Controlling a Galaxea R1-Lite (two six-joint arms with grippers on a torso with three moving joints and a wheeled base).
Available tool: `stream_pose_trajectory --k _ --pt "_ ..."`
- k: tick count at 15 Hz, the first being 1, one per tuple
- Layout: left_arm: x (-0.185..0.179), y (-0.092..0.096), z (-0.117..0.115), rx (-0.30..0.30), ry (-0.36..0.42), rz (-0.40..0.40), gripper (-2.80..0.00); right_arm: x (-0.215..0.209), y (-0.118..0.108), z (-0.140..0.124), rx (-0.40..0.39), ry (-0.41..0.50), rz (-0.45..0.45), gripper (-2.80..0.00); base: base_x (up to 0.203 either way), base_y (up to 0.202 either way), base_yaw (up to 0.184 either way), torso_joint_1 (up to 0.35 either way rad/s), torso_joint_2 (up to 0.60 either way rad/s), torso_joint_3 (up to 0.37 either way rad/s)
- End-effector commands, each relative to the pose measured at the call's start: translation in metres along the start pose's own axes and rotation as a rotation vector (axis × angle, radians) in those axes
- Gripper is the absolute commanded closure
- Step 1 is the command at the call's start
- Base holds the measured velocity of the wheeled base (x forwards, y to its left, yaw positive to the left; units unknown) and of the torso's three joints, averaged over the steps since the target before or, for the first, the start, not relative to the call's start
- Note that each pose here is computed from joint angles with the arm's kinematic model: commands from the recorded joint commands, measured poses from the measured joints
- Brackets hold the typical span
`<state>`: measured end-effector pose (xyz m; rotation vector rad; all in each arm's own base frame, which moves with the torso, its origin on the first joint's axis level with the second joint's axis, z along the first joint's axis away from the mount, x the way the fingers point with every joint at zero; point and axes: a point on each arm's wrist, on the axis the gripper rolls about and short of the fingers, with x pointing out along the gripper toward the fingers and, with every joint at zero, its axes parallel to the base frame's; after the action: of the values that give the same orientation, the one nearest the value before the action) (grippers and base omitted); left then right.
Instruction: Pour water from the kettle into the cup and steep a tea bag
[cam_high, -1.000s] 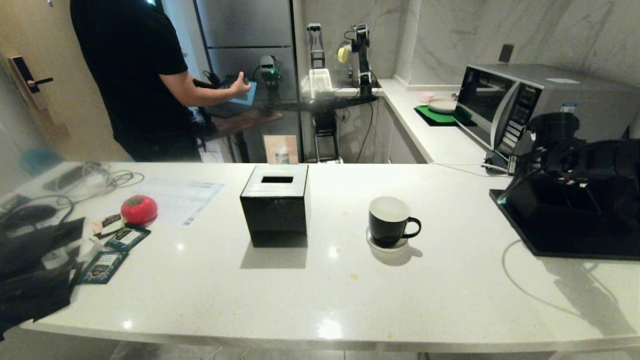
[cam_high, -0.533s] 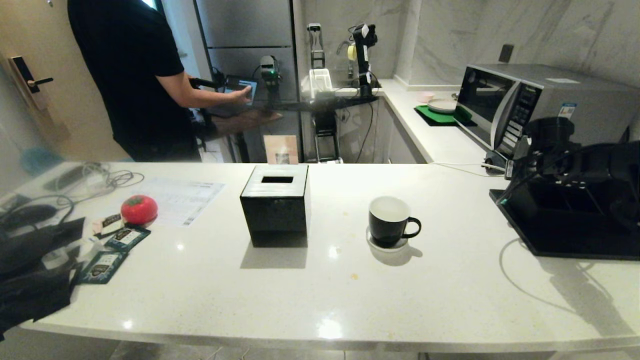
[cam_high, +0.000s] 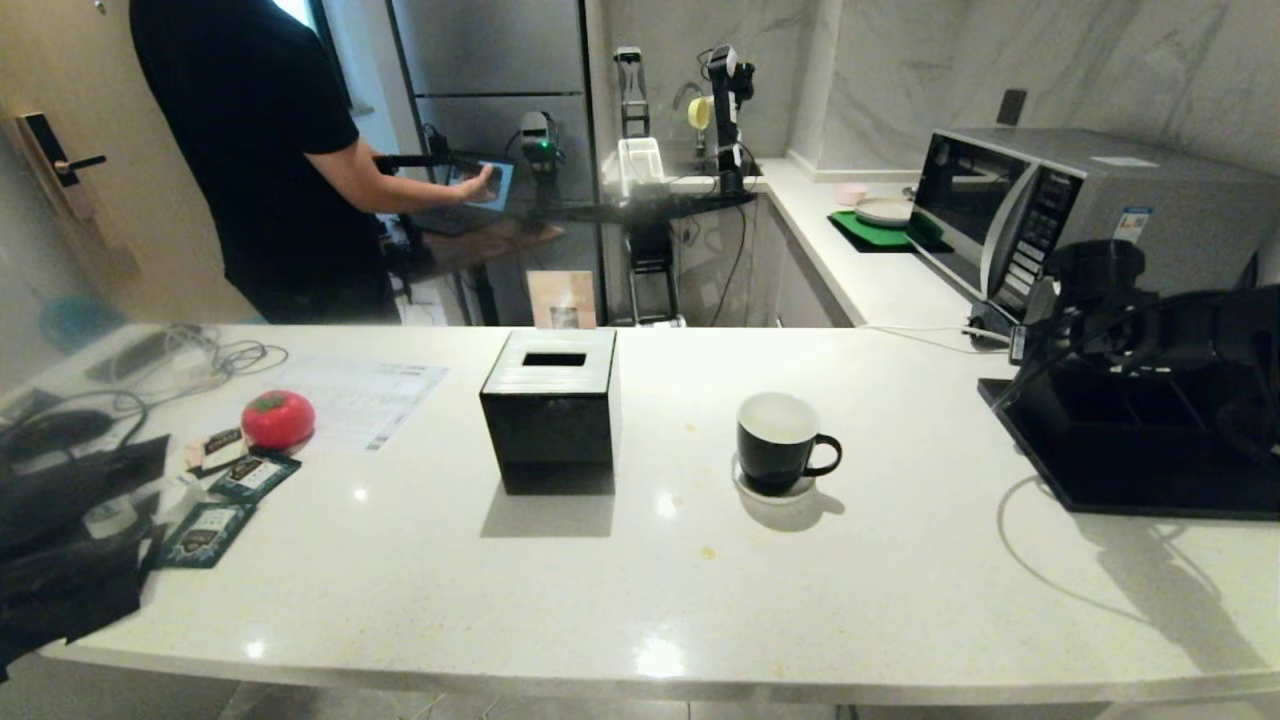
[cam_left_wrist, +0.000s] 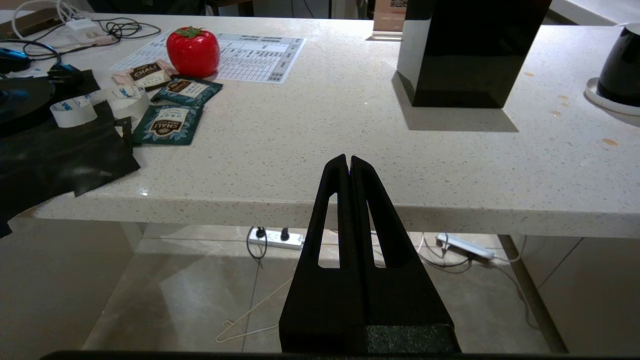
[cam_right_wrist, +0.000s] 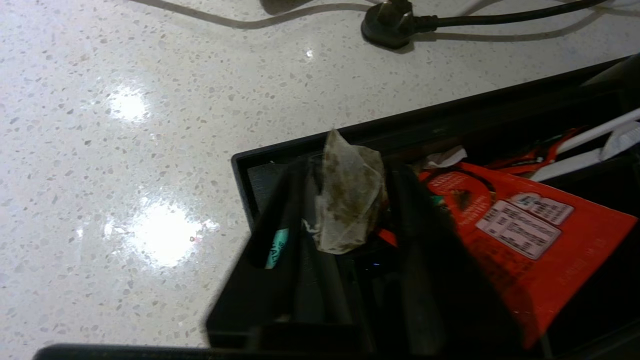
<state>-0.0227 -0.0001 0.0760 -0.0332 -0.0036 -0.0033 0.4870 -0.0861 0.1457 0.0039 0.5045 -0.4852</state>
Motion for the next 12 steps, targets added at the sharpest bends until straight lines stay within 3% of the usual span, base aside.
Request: stream_pose_trajectory --k 1,12 --pt "0.0001 0.0000 0.0000 -0.001 0.001 0.000 0.00 -0.0007 0.0021 -0.0001 -0.003 0.001 0.003 -2.80 0.000 0.000 0.000 0.000 0.00 0.000" --pt "0.0001 0.0000 0.0000 -0.001 0.001 0.000 0.00 -0.0058 0.0045 0.0076 0.008 -0.037 0.010 -2.80 0.000 0.000 0.000 0.000 0.00 0.000"
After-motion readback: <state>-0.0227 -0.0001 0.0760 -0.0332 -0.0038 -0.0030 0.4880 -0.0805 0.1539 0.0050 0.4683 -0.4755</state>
